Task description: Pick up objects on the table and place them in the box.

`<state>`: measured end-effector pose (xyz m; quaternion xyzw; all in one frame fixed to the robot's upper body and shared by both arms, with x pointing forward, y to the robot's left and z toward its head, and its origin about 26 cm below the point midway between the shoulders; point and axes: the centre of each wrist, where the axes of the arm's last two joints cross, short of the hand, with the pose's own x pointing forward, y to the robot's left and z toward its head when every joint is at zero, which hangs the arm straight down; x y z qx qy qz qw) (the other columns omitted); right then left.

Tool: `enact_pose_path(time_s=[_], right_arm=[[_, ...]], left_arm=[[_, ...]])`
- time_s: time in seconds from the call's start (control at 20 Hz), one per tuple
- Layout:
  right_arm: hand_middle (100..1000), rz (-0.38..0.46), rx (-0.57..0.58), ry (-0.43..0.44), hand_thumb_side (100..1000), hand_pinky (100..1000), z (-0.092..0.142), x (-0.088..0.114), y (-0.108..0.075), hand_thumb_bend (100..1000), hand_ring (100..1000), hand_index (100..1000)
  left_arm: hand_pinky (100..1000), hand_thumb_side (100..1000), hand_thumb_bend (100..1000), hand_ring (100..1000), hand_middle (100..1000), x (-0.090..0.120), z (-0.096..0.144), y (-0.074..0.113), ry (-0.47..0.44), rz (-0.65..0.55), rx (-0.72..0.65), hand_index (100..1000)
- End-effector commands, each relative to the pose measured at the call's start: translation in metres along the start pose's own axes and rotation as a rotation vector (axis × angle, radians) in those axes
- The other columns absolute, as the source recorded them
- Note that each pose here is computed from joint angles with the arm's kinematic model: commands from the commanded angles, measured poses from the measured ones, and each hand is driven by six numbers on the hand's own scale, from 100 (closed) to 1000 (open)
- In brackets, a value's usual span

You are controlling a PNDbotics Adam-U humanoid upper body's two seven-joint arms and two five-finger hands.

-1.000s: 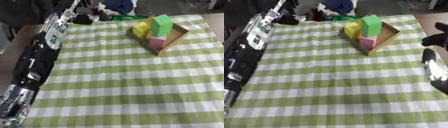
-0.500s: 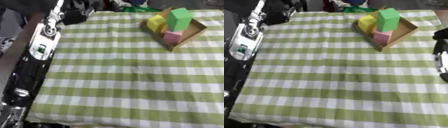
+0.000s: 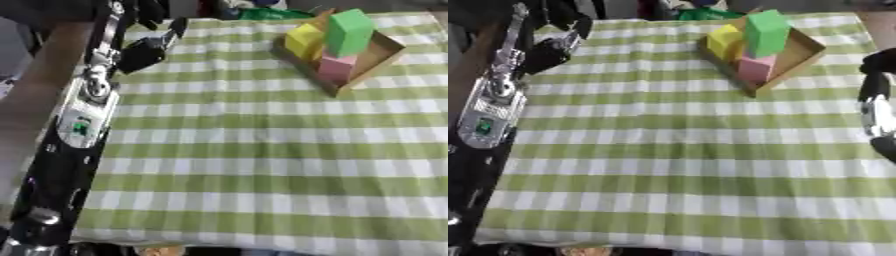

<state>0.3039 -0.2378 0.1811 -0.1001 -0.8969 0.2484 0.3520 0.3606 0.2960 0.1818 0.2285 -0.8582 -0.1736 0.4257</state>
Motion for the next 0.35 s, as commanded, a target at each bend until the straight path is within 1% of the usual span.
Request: enact_pose_path(time_s=[0.05,0.35], right_arm=[[644,0.006,-0.009,-0.012,452,826,-0.0027,0.0027,-0.0041,100,691,942],[643,0.004,-0.012,-0.015,454,827,-0.0036,0.0032,-0.0043,100,692,942]], left_arm=[[567,390,444,568,519,0.0064,-0.0013,0.0064,-0.031,0.008,0.029,756],[566,391,434,568,517,0.0039,0.0035,0.006,-0.02,0.022,0.034,755]])
